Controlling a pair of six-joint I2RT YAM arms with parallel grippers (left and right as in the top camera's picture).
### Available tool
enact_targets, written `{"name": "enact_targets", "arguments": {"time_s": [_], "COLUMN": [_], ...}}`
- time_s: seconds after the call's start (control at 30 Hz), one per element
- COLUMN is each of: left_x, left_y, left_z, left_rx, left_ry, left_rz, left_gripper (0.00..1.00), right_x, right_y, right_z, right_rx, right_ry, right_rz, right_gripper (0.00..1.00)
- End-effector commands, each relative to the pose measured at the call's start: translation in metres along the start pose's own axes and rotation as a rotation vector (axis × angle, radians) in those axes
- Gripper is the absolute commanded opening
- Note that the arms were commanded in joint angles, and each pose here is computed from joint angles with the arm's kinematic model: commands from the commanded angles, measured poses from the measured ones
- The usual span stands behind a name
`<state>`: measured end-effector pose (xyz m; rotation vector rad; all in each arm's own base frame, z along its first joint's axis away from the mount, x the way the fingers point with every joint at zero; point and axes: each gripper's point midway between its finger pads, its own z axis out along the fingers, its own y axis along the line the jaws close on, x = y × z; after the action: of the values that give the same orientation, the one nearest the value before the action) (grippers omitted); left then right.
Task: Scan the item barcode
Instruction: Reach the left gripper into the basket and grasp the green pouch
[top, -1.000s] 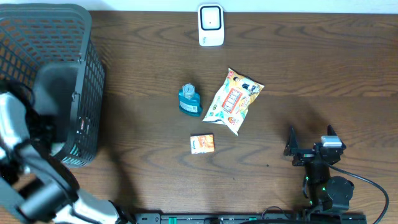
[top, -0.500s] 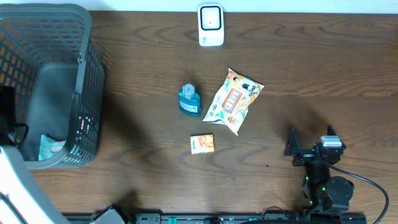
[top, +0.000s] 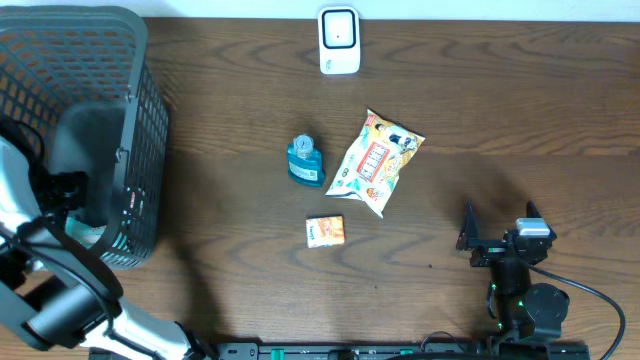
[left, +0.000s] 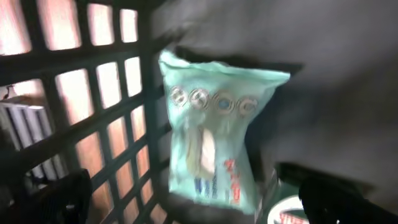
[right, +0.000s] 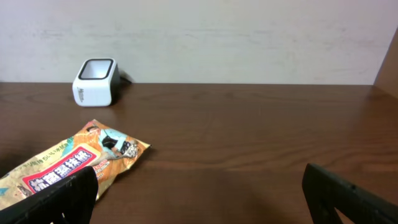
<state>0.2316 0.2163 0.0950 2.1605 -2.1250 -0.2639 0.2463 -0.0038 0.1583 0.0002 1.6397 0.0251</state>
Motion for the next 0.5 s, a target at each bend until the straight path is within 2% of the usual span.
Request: {"name": "enact_targets", "arguments": {"time_s": [0.0, 0.2, 0.27, 0.33, 0.37, 0.47], "left_x": [0.005, 0.018, 0.022, 0.027, 0.028, 0.027], "left_y": [0.006, 0.010, 0.013, 0.017, 0.018, 0.018], "left_z": [0.029, 0.074, 0.086, 0.094, 0.096, 0.094], "left_rx": [-0.063, -0.068, -0.074, -0.082, -0.086, -0.082], "left_ry": [0.022, 0.030, 0.035, 0.040, 0.043, 0.040], "left_rz": [-0.004, -0.003, -0.002, 0.000, 0.000, 0.000], "left_gripper": [0.99, 0.99, 0.94, 0.79, 0.58, 0.33], "right_x": [0.000, 0.000, 0.000, 0.000, 0.000, 0.000], "right_y": [0.001, 0.001, 0.001, 0.001, 0.001, 0.001], "right_z": [0.000, 0.000, 0.000, 0.000, 0.000, 0.000], "right_rx": [-0.004, -0.004, -0.004, -0.004, -0.004, -0.004], "right_ry": [-0.001, -0.001, -0.001, -0.001, -0.001, -0.001], "right_rz": [-0.015, -0.015, -0.015, -0.015, -0.015, -0.015], "right_gripper": [0.99, 0.99, 0.99, 0.99, 0.99, 0.99]}}
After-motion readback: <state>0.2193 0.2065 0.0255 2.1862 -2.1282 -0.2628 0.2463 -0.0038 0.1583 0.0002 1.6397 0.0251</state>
